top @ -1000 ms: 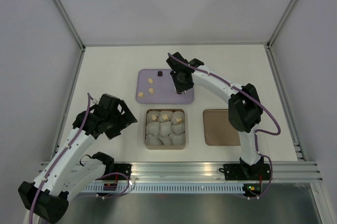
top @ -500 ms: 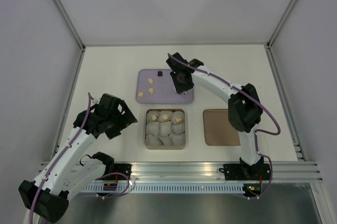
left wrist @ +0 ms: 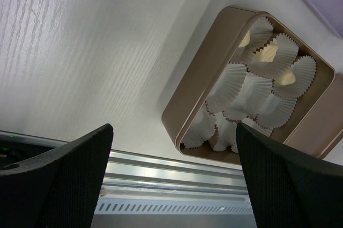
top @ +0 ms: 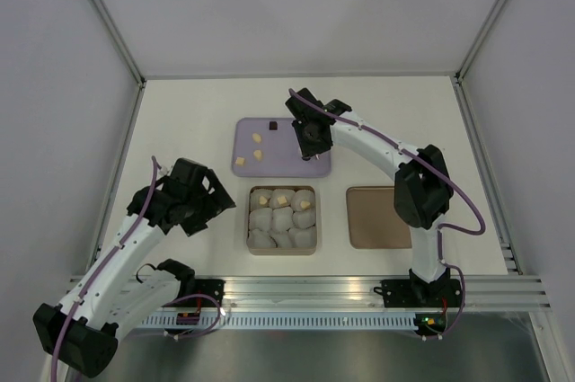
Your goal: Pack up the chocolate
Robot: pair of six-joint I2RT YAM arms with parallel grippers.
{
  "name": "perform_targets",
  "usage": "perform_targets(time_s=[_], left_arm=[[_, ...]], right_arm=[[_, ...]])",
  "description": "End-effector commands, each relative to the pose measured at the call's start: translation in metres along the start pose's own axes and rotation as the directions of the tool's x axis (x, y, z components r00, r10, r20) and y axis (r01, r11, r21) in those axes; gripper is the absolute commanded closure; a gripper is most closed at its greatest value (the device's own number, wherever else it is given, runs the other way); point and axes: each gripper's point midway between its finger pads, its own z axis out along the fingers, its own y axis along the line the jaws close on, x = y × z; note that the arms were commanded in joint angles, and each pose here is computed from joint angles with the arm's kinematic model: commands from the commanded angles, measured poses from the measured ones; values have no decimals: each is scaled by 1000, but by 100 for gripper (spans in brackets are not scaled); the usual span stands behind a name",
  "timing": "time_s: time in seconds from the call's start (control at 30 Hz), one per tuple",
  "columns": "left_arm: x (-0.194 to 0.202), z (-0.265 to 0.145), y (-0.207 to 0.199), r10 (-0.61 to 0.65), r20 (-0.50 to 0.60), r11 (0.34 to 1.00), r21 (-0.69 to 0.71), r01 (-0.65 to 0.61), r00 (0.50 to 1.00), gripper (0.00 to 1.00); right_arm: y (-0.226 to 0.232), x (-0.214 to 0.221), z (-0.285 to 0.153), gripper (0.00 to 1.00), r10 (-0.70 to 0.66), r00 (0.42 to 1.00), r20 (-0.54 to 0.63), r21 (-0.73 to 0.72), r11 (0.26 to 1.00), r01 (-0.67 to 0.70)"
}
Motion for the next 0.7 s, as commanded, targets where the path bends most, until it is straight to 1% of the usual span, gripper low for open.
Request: perform_targets(time_s=[0.0, 0.23, 0.4, 0.5, 0.53, 0.67], left_arm=[[-8, -3, -11, -10, 26, 999, 35, 9, 1000, 0], [-9, -4, -12, -12, 29, 999, 39, 11, 999, 0], [-9, -4, -12, -12, 30, 999, 40, 11, 999, 0], [-9, -4, -12, -17, 29, 999, 41, 16, 999, 0], [-9, -4, -12, -16, 28, 999, 42, 14, 999, 0], [-9, -6, -14, -21, 27, 999, 50, 19, 999, 0]], right_arm=[[-5, -10, -16, 63, 28, 999, 47, 1, 1000, -28], [-4, 1, -12, 62, 26, 1000, 15, -3, 1000, -26], [-3, -1, -12, 63, 27, 999, 21, -9, 1000, -27], [-2, -7, -15, 68, 30, 999, 38, -16, 999, -29], [-2, -10, -18, 72, 31, 998, 48, -18, 999, -30], [-3, -20, -32, 77, 44, 996, 77, -25, 999, -42]])
